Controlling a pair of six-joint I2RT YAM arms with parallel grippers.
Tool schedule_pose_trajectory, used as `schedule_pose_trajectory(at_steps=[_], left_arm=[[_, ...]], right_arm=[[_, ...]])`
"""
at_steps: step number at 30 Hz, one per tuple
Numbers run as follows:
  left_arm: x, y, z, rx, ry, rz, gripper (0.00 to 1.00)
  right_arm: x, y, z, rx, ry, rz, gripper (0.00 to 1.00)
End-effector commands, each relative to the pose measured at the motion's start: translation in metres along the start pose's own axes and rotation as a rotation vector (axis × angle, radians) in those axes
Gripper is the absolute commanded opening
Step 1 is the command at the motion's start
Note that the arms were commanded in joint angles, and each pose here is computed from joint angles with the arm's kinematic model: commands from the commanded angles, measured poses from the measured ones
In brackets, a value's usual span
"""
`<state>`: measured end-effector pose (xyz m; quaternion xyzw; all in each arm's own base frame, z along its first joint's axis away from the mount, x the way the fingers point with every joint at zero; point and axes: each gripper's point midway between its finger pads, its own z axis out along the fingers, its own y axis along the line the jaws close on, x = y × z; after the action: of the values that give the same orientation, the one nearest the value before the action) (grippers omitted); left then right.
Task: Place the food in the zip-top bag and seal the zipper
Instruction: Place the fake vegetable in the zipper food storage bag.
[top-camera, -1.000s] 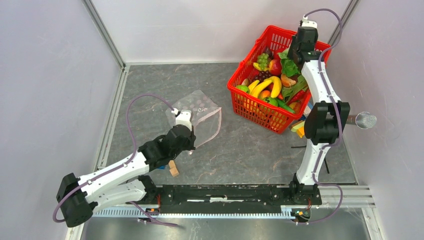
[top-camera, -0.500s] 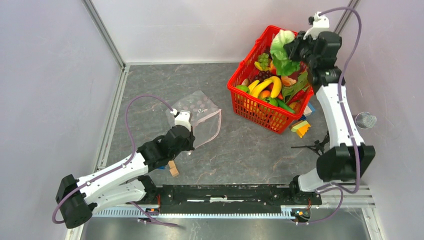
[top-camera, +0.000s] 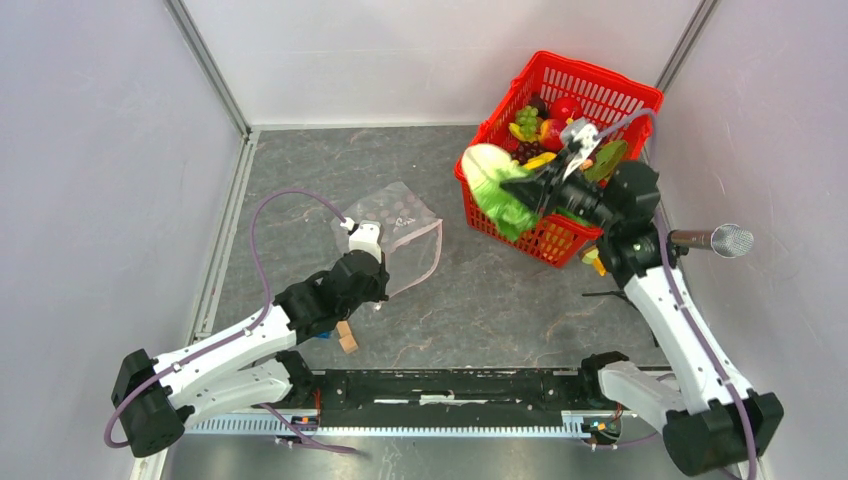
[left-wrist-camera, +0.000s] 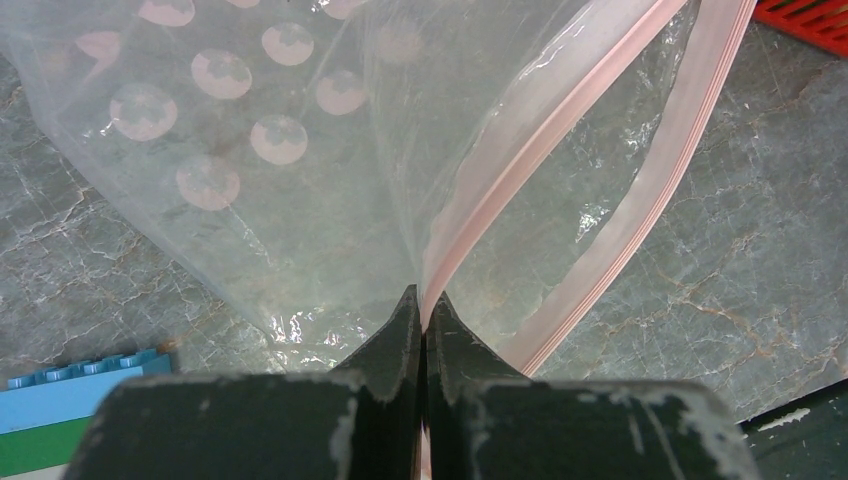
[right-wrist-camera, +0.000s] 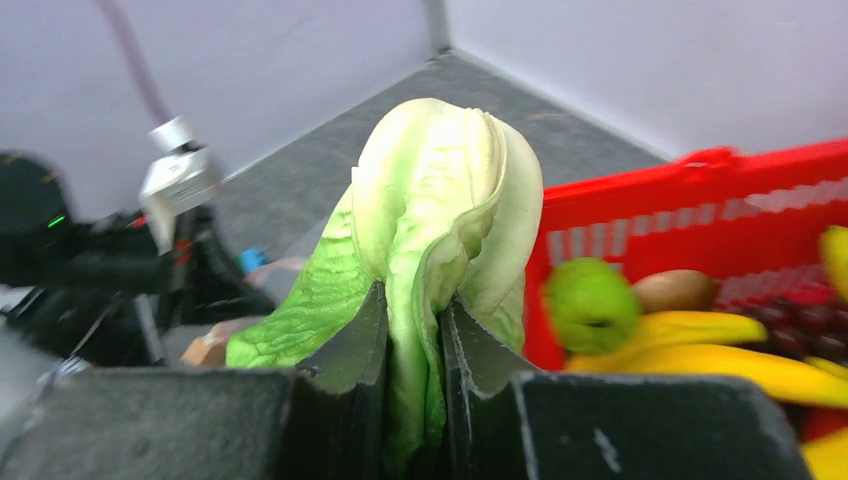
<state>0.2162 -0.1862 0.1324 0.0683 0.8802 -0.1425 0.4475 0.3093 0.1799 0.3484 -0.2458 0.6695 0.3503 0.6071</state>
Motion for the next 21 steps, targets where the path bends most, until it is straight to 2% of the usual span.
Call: schedule_pose_trajectory(at_steps=[1, 5, 10, 16, 21], left_arm=[[-0.021, -0.005, -0.005, 0.016, -0.052, -0.015, 0.02], [-0.023, -0.008, -0.006, 0.029, -0.055, -0.026, 0.02], [-0.026, -0.011, -0.006, 0.037, -0.057, -0.031, 0.02], [-0.028, -0.02, -0.008, 0.081, -0.047, -0.031, 0.02], [-0.026, -0.027, -0.011, 0.124, -0.034, -0.025, 0.02]], right_arm=[[0.013, 0.054, -0.006, -0.16, -0.029, -0.029, 0.08], [0.039, 0.084, -0.015, -0.219, -0.01, 0.021, 0.08], [0.08, 0.119, -0.016, -0.297, 0.091, 0.063, 0.08], [0.12, 0.145, 0.005, -0.272, 0.202, 0.066, 0.06], [0.133, 0.147, 0.027, -0.177, 0.248, 0.033, 0.04]])
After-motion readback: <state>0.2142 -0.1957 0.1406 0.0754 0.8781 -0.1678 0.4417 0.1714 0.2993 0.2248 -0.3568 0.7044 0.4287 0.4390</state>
